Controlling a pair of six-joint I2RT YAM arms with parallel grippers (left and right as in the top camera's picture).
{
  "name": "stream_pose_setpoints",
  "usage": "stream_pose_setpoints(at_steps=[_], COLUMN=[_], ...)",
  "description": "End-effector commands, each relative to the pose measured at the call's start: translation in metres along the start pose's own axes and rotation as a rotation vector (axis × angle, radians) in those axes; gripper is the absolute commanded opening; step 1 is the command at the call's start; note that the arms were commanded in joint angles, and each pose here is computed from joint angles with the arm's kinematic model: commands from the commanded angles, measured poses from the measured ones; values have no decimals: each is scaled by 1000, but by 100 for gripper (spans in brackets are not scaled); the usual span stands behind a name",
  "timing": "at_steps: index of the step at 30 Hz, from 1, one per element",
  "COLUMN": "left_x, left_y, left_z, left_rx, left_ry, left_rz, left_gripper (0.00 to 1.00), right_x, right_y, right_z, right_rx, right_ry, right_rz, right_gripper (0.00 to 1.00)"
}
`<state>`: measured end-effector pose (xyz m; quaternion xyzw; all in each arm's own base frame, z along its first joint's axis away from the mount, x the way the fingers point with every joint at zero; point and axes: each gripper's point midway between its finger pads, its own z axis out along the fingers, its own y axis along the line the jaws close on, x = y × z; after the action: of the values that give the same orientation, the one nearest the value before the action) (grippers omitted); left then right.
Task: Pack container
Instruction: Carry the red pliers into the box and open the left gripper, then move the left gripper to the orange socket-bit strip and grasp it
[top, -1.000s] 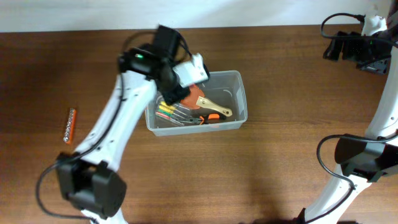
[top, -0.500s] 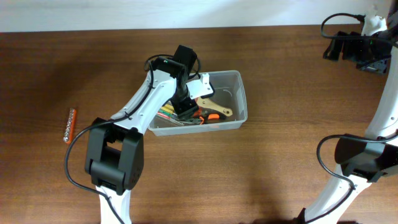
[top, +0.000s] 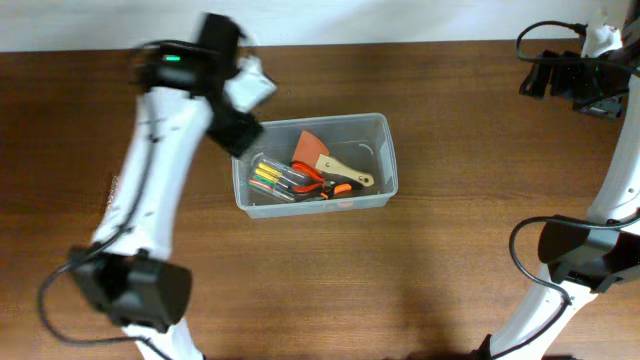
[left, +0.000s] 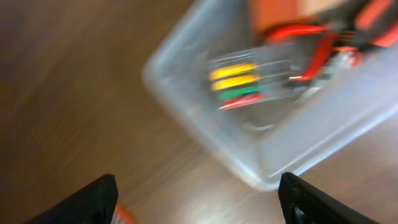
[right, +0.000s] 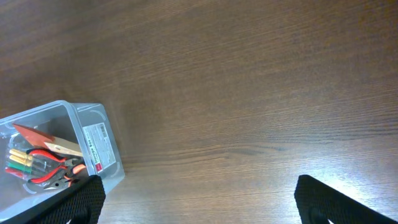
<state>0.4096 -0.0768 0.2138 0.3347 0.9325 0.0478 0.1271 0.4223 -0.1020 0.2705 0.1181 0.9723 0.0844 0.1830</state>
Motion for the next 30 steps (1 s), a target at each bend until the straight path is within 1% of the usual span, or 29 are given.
stream_pose_setpoints(at_steps=[1, 5, 8, 13, 16, 18, 23, 27, 30], left_x=[42, 77, 107, 156, 187, 201, 225, 229, 232], left_y=[61, 94, 112, 126, 128, 128, 138, 140, 138], left_z=[-7, 8, 26, 71, 101, 119, 148, 161, 172], left_rx=[-53, 8, 22, 46, 45, 57, 32, 21, 13], left_ry=[15, 11, 56, 163, 240, 259, 246, 224, 217], left_rz=[-256, -410, -493, -591, -629, -660, -715, -677, -665], left_gripper=[86, 86, 85, 82, 82, 82, 82, 81, 79], right_x=[1, 1, 1, 1, 1, 1, 1, 1, 1], right_y=[3, 3, 3, 3, 3, 3, 3, 3, 3], right_z=[4, 4, 4, 4, 4, 4, 4, 4, 4], right_rx=[-17, -17, -17, -17, -17, -17, -17, -17, -17], right_ry=[10, 10, 10, 10, 10, 10, 10, 10, 10], right_rz=[6, 6, 6, 6, 6, 6, 6, 6, 6], right_gripper=[98, 98, 98, 98, 98, 98, 99, 98, 98])
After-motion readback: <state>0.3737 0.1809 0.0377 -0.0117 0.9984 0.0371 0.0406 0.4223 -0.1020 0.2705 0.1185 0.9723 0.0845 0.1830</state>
